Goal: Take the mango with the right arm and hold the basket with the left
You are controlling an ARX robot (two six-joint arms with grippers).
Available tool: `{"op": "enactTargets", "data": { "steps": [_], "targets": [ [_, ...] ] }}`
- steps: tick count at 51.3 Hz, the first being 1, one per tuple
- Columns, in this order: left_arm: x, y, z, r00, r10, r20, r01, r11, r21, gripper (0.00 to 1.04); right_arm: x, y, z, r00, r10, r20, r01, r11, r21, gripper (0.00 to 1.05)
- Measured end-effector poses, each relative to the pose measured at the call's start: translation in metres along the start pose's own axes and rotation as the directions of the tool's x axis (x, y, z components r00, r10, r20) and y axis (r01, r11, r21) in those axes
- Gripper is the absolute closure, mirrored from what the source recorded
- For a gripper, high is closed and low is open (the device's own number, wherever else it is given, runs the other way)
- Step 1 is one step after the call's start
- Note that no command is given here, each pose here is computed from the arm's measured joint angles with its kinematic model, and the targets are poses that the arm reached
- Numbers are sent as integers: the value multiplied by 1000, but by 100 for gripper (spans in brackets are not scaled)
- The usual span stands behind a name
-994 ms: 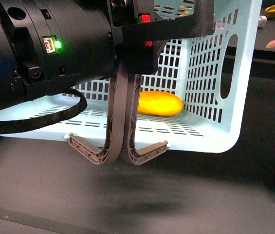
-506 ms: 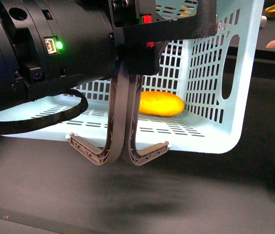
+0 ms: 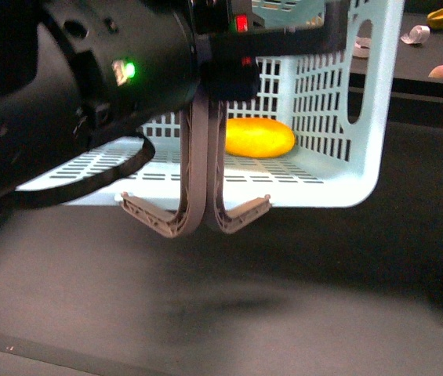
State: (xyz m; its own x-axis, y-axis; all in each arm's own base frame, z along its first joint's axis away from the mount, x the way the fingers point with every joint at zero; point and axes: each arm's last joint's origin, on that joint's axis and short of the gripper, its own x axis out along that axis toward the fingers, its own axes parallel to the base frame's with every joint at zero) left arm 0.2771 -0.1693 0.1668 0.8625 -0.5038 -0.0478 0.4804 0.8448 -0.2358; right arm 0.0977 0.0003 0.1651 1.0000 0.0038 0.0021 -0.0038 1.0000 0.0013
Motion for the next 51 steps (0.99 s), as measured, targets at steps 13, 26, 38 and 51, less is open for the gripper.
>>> {"op": "enactTargets", "data": {
  "steps": [13, 26, 38, 51],
  "targets": [
    [36, 33, 18, 927, 376, 11, -363, 900, -241, 97, 0, 0, 0, 1000, 0, 0, 0, 1000, 0, 8],
    [60, 93, 24, 778, 625, -61, -528, 600, -601, 97, 0, 0, 0, 1000, 0, 0, 0, 1000, 0, 8],
    [76, 124, 18, 723, 680, -123, -495, 386, -778, 97, 0, 0, 0, 1000, 0, 0, 0, 1000, 0, 8],
    [91, 153, 14, 692, 708, -145, -433, 245, -868, 97, 0, 0, 0, 1000, 0, 0, 0, 1000, 0, 8]
  ]
}}
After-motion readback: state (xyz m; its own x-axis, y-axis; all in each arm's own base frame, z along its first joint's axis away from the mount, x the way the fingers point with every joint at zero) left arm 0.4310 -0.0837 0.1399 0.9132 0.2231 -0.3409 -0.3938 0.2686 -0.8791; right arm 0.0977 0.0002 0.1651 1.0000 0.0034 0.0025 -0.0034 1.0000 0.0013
